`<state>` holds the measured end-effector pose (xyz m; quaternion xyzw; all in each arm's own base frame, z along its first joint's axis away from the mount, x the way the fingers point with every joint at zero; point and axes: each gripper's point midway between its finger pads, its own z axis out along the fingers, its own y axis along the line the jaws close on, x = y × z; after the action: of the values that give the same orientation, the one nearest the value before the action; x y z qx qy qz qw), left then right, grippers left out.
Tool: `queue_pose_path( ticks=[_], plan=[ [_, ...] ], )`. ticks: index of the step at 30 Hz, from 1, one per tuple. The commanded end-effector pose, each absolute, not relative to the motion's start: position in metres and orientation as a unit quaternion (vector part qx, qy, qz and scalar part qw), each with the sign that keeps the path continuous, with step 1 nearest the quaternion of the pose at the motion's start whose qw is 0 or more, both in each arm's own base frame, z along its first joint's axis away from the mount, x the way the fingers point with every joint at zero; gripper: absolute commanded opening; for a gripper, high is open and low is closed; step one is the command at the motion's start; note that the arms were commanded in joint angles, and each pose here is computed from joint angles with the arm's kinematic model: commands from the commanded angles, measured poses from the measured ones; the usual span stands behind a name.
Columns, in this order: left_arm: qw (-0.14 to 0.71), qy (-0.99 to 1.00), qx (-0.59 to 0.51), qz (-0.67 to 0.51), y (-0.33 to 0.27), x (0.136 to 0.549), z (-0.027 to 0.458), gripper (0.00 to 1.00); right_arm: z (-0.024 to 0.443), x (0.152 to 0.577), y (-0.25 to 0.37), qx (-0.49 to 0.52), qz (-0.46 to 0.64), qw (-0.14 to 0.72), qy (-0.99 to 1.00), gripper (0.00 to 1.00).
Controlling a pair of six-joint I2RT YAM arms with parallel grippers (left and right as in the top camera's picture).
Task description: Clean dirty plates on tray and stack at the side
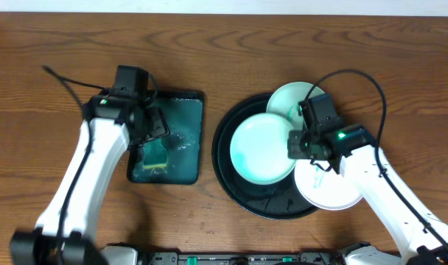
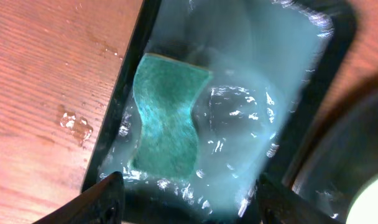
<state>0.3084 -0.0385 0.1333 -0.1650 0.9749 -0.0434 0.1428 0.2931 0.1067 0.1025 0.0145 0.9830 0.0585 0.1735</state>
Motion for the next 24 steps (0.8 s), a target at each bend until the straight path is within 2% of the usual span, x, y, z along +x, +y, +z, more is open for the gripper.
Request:
queue_pose_path(
  ticks=[1, 7, 14, 18, 24],
  plan=[
    [0.187, 0.967, -0.159, -0.067, -0.040, 0.300, 0.167, 0.70, 0.128, 0.307, 0.111, -0.018, 0.039, 0.218, 0.975, 0.01],
    [0.246, 0.953, -0.156, -0.084, -0.037, 0.272, 0.211, 0.75, 0.158, 0.327, 0.134, -0.041, 0.063, 0.270, 0.960, 0.01],
    [0.295, 0.938, -0.154, -0.099, -0.033, 0.242, 0.242, 0.77, 0.190, 0.352, 0.217, -0.101, 0.129, 0.378, 0.911, 0.01],
    [0.301, 0.936, -0.153, -0.101, -0.032, 0.230, 0.247, 0.78, 0.188, 0.369, 0.245, -0.105, 0.080, 0.442, 0.887, 0.01],
    [0.291, 0.939, -0.154, -0.097, -0.031, 0.221, 0.245, 0.79, 0.206, 0.372, 0.290, -0.178, 0.033, 0.524, 0.833, 0.01]
  ],
)
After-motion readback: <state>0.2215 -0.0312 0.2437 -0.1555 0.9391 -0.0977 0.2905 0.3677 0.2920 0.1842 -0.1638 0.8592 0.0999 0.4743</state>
